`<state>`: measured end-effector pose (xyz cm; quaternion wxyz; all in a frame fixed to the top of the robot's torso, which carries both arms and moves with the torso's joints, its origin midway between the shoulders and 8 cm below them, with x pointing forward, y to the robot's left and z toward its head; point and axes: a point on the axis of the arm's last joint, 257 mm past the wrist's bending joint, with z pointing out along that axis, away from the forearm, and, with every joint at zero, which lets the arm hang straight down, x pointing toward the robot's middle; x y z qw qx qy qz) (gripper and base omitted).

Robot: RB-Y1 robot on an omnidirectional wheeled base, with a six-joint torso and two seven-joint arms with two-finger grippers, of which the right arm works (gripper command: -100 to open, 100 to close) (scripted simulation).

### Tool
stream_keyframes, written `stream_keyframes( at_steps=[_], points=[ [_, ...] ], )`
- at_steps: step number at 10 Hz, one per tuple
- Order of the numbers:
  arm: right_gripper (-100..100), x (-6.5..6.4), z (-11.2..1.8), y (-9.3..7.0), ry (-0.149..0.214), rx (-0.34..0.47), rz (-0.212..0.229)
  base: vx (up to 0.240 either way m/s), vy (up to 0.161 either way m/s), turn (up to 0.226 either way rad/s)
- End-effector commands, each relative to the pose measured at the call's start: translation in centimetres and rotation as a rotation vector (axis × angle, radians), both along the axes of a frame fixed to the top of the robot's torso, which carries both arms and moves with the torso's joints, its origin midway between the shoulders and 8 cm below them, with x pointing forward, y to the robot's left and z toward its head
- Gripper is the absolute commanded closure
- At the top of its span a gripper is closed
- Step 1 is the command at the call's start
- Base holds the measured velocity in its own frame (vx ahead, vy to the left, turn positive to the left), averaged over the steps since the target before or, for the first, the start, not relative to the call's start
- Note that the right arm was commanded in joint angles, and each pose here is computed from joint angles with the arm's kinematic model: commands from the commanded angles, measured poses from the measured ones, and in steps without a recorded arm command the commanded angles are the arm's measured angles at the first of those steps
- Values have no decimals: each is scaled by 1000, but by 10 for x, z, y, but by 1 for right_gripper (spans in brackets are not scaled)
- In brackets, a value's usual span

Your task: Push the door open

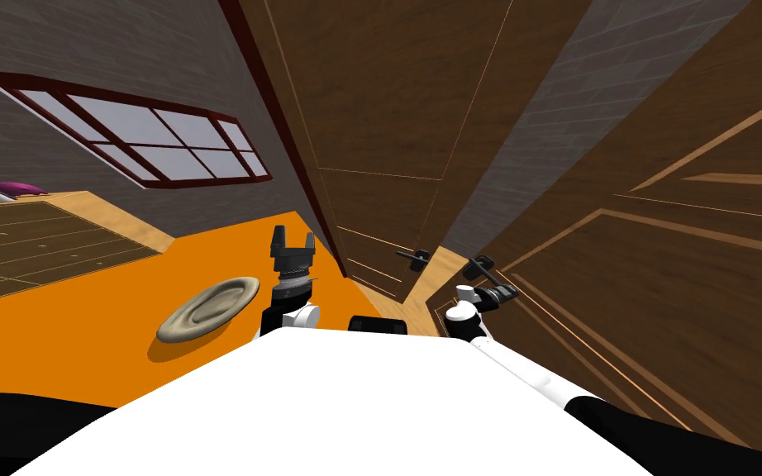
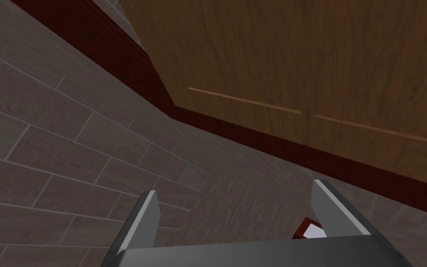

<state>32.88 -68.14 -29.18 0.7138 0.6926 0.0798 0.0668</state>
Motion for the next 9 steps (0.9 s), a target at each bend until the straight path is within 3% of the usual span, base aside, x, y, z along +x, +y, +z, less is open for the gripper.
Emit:
stream_keyframes(
  at_steps=[1,2,4,5,6,9],
  points=[
    [100,-25,2,-10,8,-17,-37,4,-45,8],
    [100,-27,10,-13,1,-32,-44,3,-7,18],
    [100,-27,10,-13,1,-32,-44,-3,11,-51],
    [100,-39,13,-17,-3,-39,-83,-26,-62,48],
    [-100,-32,6,-15,11,-22,-62,-128,-15,-39],
    [-100,-49,3,-22,28,-28,-91,-167,69,-77]
  ],
)
